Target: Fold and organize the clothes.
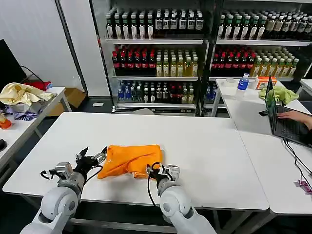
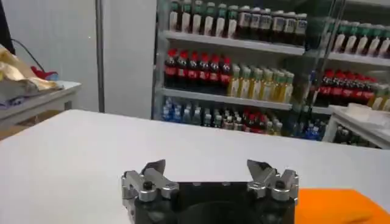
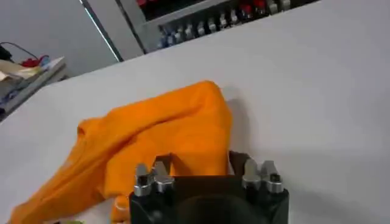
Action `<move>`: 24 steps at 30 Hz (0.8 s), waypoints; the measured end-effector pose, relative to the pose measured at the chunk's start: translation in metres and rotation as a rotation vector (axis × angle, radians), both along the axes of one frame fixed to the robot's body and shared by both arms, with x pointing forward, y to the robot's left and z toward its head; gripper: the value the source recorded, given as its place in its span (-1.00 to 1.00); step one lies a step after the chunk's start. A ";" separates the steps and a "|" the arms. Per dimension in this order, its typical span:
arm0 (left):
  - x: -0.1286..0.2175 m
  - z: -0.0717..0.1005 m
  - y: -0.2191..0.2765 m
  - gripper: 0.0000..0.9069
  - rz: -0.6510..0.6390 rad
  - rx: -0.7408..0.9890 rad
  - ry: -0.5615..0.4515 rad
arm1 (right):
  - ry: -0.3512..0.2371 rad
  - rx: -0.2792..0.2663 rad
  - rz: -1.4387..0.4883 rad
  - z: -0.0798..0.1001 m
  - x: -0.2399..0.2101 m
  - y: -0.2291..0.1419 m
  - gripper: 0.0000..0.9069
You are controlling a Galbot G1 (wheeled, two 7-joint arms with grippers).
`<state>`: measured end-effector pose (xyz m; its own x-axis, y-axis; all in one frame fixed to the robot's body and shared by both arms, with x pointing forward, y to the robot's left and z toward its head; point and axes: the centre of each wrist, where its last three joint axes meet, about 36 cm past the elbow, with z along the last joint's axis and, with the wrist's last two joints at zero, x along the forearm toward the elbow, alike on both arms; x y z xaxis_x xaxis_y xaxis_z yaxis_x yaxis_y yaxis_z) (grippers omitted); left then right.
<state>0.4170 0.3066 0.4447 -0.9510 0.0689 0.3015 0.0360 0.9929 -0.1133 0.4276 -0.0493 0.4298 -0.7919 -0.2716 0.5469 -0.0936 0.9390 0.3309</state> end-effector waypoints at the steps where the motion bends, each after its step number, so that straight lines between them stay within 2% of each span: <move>1: 0.000 0.000 0.000 1.00 0.000 -0.001 0.001 | 0.004 -0.003 -0.003 -0.001 -0.001 -0.002 -1.00; 12: 0.000 -0.001 0.000 1.00 0.004 -0.005 0.009 | 0.013 -0.023 -0.020 -0.007 -0.008 -0.013 -1.00; 24: 0.000 0.001 0.001 1.00 0.003 -0.009 0.011 | -0.033 -0.084 -0.019 -0.007 -0.017 -0.032 -1.00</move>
